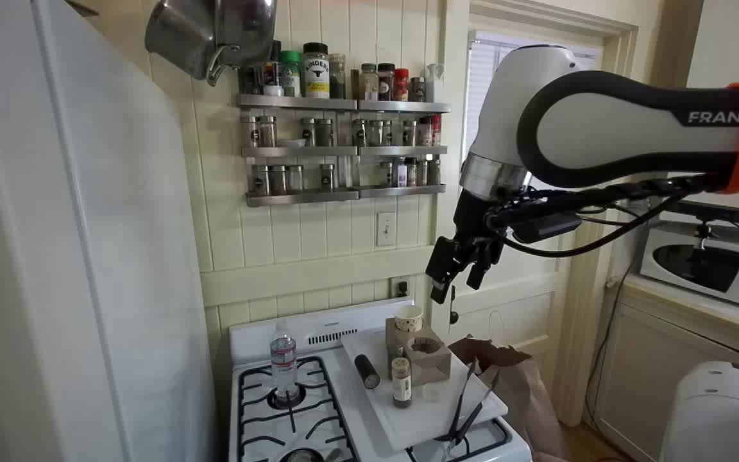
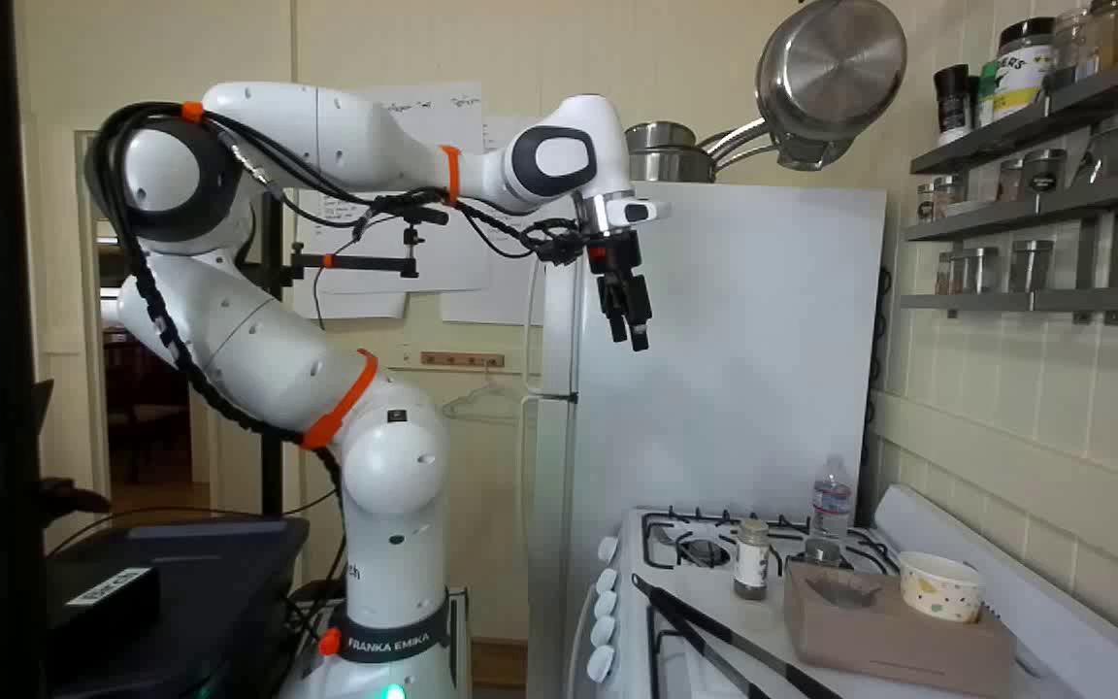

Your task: Move the cup to the left side of the stove

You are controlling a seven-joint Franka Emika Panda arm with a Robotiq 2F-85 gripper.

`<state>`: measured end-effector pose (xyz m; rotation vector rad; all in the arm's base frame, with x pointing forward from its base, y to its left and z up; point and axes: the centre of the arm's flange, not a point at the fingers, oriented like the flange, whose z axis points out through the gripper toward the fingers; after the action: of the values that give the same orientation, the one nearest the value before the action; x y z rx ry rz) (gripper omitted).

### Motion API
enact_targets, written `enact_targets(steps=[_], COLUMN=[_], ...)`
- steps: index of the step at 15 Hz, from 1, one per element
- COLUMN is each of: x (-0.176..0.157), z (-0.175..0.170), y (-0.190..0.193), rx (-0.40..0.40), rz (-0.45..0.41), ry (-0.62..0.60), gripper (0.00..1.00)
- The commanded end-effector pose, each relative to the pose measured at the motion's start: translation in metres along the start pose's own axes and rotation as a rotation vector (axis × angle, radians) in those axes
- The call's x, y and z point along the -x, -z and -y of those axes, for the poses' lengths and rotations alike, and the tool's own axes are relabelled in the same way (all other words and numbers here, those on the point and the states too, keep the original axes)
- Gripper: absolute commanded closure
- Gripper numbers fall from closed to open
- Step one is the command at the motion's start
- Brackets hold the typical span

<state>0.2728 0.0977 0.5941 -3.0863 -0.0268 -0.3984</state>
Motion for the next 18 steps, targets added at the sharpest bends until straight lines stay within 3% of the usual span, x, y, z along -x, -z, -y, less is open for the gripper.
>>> enact_targets(steps=[1,14,18], x=[0.000,0.000,-0.030], z=[0.000,0.000,-0.026], y=[0.000,0.000,-0.008], rx=[0.000,0.000,-0.009], rz=[0.000,0.000,-0.121], ry=[0.000,0.000,-0.160], gripper=[0.00,0.00,0.00])
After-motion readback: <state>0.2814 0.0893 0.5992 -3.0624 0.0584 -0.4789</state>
